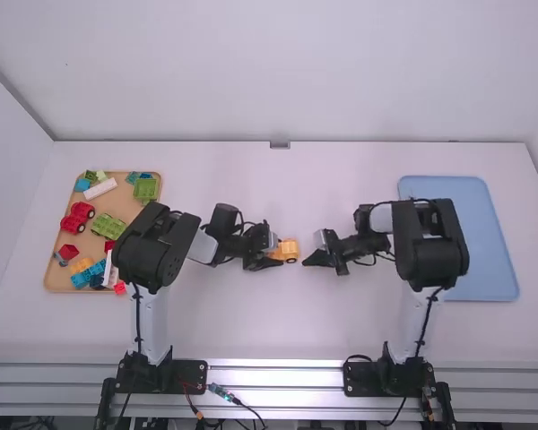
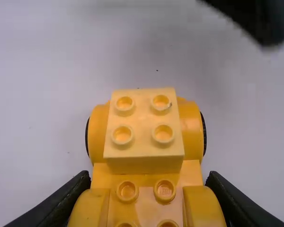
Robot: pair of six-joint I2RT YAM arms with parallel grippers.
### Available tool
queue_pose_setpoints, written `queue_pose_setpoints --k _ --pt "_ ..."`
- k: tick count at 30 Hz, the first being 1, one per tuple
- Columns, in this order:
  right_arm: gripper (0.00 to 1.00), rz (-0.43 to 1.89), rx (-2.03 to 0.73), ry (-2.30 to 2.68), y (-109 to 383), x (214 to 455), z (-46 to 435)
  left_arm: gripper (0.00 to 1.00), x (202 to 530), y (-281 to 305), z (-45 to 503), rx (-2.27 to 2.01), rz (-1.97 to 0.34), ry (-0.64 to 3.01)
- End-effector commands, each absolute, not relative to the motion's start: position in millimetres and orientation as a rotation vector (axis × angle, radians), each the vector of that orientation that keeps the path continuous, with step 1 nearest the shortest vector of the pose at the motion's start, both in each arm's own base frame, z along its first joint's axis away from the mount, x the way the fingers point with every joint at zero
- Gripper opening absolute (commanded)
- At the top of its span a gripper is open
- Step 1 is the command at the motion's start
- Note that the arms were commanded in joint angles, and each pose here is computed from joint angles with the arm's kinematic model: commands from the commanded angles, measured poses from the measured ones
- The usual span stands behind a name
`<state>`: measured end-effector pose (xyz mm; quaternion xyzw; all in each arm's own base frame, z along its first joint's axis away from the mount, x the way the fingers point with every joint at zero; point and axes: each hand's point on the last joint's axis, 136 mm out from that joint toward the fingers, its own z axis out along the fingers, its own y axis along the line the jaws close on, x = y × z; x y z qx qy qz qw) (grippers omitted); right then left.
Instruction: Assemble lego blocks to make yellow taxi
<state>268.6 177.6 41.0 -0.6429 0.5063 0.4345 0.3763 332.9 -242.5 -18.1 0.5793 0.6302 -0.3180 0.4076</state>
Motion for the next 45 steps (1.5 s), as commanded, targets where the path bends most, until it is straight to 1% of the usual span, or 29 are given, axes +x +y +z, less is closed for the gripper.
queue_pose_setpoints --k 1,6,9,10,12,13,14,16,19,20,21,23,24,25,26,27,28,30,34,37,38,39,43,45 --pt "0.00 0.864 -1.662 1.097 164 296 90 0.02 324 -227 -55 1.483 -0.733 1.751" --pt "0.00 0.757 -1.653 1.119 151 307 117 0.02 321 -227 -56 1.484 -0.739 1.752" --pt "0.00 0.753 -1.643 1.213 153 318 114 0.02 316 -227 -57 1.501 -0.723 1.718" --pt "0.07 0.755 -1.641 1.236 154 320 112 0.02 316 -228 -57 1.506 -0.717 1.710" --pt "0.33 0.761 -1.636 1.289 158 325 108 0.02 314 -229 -57 1.512 -0.708 1.693" --pt "0.58 0.764 -1.631 1.311 160 327 107 0.03 314 -229 -57 1.512 -0.705 1.688" --pt "0.99 0.765 -1.622 1.342 162 331 106 0.03 314 -229 -56 1.508 -0.698 1.682" --pt "0.99 0.763 -1.603 1.390 164 337 104 0.04 313 -229 -56 1.509 -0.696 1.675" --pt "0.99 0.732 -1.542 1.511 164 354 101 0.16 313 -227 -56 1.504 -0.680 1.658" --pt "0.99 0.715 -1.502 1.576 164 363 101 0.23 312 -226 -55 1.499 -0.672 1.652" --pt "0.99 0.710 -1.493 1.592 164 365 101 0.24 312 -226 -55 1.499 -0.669 1.649" --pt "0.99 0.676 -1.454 1.652 163 374 101 0.38 310 -226 -55 1.499 -0.666 1.639" --pt "0.99 0.653 -1.438 1.679 165 379 100 0.53 309 -227 -53 1.502 -0.659 1.627" --pt "0.99 0.645 -1.432 1.687 166 381 101 0.56 309 -227 -53 1.502 -0.652 1.628" --pt "0.99 0.628 -1.419 1.708 168 385 101 0.63 311 -225 -53 1.499 -0.627 1.633" --pt "0.99 0.618 -1.411 1.724 170 386 100 0.84 312 -223 -53 1.499 -0.602 1.640" --pt "0.99 0.601 -1.405 1.739 173 388 101 0.99 313 -221 -53 1.498 -0.581 1.650" --pt "0.99 0.579 -1.400 1.761 178 390 100 0.99 316 -217 -52 1.487 -0.547 1.672" --pt "0.99 0.539 -1.434 1.775 187 389 96 0.99 319 -214 -43 1.438 -0.553 1.699" --pt "0.99 0.512 -1.473 1.790 197 386 94 0.99 322 -208 -27 1.414 -0.524 1.678" --pt "0.99 0.497 -1.489 1.802 200 385 93 0.99 325 -203 -14 1.398 -0.494 1.655" --pt "0.99 0.497 -1.489 1.802 200 385 93 0.99 325 -203 -14 1.398 -0.494 1.655" --pt "0.99 0.423 -1.425 1.912 200 396 96 0.99 323 -186 25 1.309 -0.453 1.657" --pt "0.99 0.374 -1.374 1.967 198 404 98 0.99 325 -167 40 1.218 -0.423 1.747"
